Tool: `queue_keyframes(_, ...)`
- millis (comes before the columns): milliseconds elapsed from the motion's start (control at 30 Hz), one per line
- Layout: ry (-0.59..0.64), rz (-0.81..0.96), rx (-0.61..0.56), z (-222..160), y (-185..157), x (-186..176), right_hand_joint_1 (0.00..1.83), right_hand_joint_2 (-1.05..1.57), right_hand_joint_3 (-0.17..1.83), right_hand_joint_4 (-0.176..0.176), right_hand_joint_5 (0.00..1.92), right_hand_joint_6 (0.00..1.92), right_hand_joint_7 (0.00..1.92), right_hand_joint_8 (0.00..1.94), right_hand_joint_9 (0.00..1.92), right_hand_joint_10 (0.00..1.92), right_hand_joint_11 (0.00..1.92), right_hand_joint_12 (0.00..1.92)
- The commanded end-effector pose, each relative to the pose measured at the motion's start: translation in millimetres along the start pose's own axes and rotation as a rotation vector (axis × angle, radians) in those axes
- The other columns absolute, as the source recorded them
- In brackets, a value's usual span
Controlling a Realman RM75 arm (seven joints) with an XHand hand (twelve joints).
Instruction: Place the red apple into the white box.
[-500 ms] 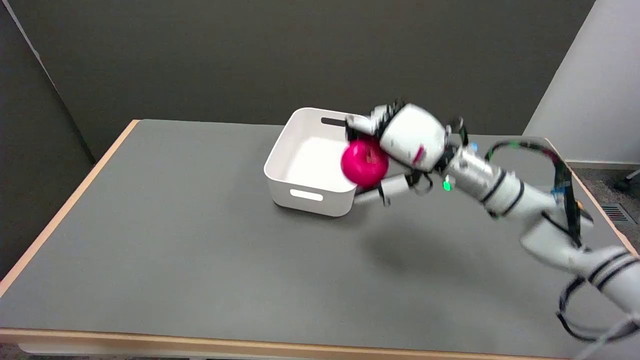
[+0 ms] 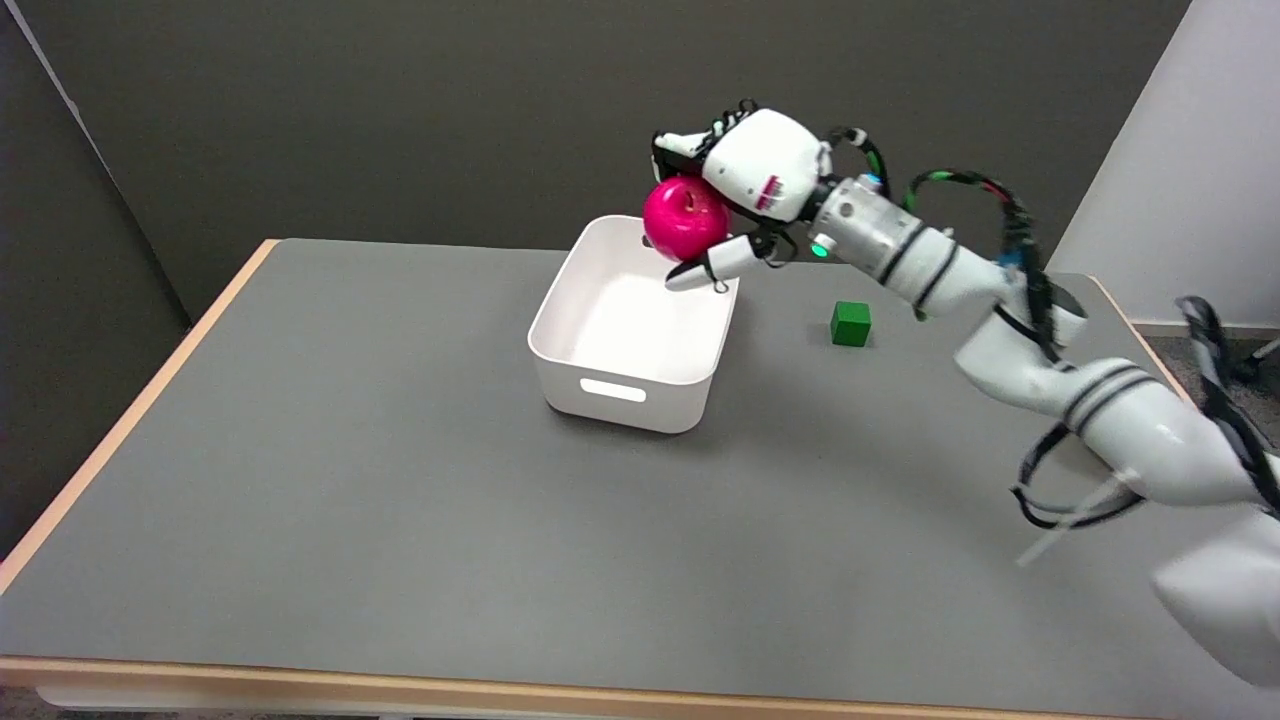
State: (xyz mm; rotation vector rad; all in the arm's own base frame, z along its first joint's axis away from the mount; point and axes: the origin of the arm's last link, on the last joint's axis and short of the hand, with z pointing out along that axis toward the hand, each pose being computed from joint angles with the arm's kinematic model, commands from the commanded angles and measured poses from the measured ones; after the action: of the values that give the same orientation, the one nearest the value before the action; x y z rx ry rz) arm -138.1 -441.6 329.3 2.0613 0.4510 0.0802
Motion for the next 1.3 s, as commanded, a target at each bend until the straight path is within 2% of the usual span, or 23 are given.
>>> queue_keyframes(33,-0.323,0.003,-0.075,86,-4,-74,1.18,0.99,0.52,-0.095,0.65,1.48,0.89,1.41,0.91,1.68,0.81,1.81)
queue_keyframes(133,-0.337,0.016,-0.073,82,-8,-81,1.17,1.01,0.51,-0.079,0.65,1.48,0.87,1.44,0.93,1.72,0.8,1.85)
queue_keyframes(200,-0.34,0.021,-0.068,80,-12,-83,1.17,1.02,0.49,-0.084,0.64,1.48,0.87,1.45,0.92,1.73,0.78,1.85)
queue_keyframes(267,-0.341,0.042,-0.069,78,-14,-85,1.18,1.1,0.35,-0.168,0.67,1.49,0.73,1.5,0.92,1.73,0.73,1.85)
queue_keyframes(333,-0.346,0.071,-0.079,75,-15,-88,1.18,1.12,0.33,-0.176,0.67,1.49,0.72,1.51,0.92,1.73,0.73,1.85)
queue_keyframes(400,-0.354,0.117,-0.104,70,-16,-90,1.17,1.21,0.18,-0.176,0.63,1.51,0.69,1.52,0.87,1.69,0.6,1.9)
queue_keyframes(433,-0.356,0.147,-0.118,69,-15,-91,1.12,1.18,0.25,-0.13,0.56,1.42,0.67,1.42,0.83,1.62,0.49,1.92)
queue_keyframes(467,-0.352,0.212,-0.145,66,-14,-90,0.93,0.96,0.67,0.027,0.36,1.1,0.64,1.09,0.76,1.44,0.31,1.92)
queue_keyframes(500,-0.349,0.244,-0.157,64,-13,-90,0.74,0.8,0.92,0.111,0.21,0.78,0.52,0.79,0.64,1.23,0.23,1.81)
queue_keyframes(533,-0.344,0.254,-0.158,62,-13,-89,0.45,0.67,0.97,0.111,0.06,0.32,0.22,0.41,0.42,0.88,0.31,1.51)
queue_keyframes(567,-0.334,0.256,-0.156,60,-13,-86,0.31,0.6,0.97,0.11,0.0,0.08,0.06,0.18,0.27,0.67,0.3,1.34)
queue_keyframes(633,-0.323,0.247,-0.153,56,-14,-82,0.27,0.58,0.88,0.108,0.0,0.0,0.0,0.0,0.09,0.5,0.15,1.24)
queue_keyframes(700,-0.317,0.244,-0.164,48,-12,-79,0.25,0.55,0.86,0.11,0.0,0.0,0.0,0.0,0.01,0.44,0.08,1.19)
queue_keyframes(833,-0.281,0.26,-0.18,35,-10,-67,0.23,0.54,0.84,0.117,0.0,0.0,0.0,0.0,0.0,0.4,0.07,1.2)
queue_keyframes(900,-0.258,0.267,-0.194,25,-8,-61,0.15,0.5,0.91,0.141,0.0,0.12,0.0,0.0,0.0,0.42,0.09,1.17)
queue_keyframes(967,-0.193,0.317,-0.229,5,-2,-49,0.14,0.49,0.9,0.145,0.0,0.14,0.0,0.0,0.0,0.43,0.09,1.17)
queue_keyframes(1100,-0.042,0.465,-0.299,-40,5,-28,0.16,0.51,0.93,0.124,0.0,0.11,0.0,0.0,0.0,0.28,0.01,0.99)
queue_keyframes(1167,0.094,0.508,-0.322,-72,14,-7,0.16,0.53,0.94,0.109,0.0,0.09,0.0,0.0,0.0,0.23,0.0,0.91)
queue_keyframes(1300,0.177,0.518,-0.42,-131,16,3,0.17,0.56,0.94,0.1,0.01,0.16,0.0,0.02,0.0,0.24,0.0,0.89)
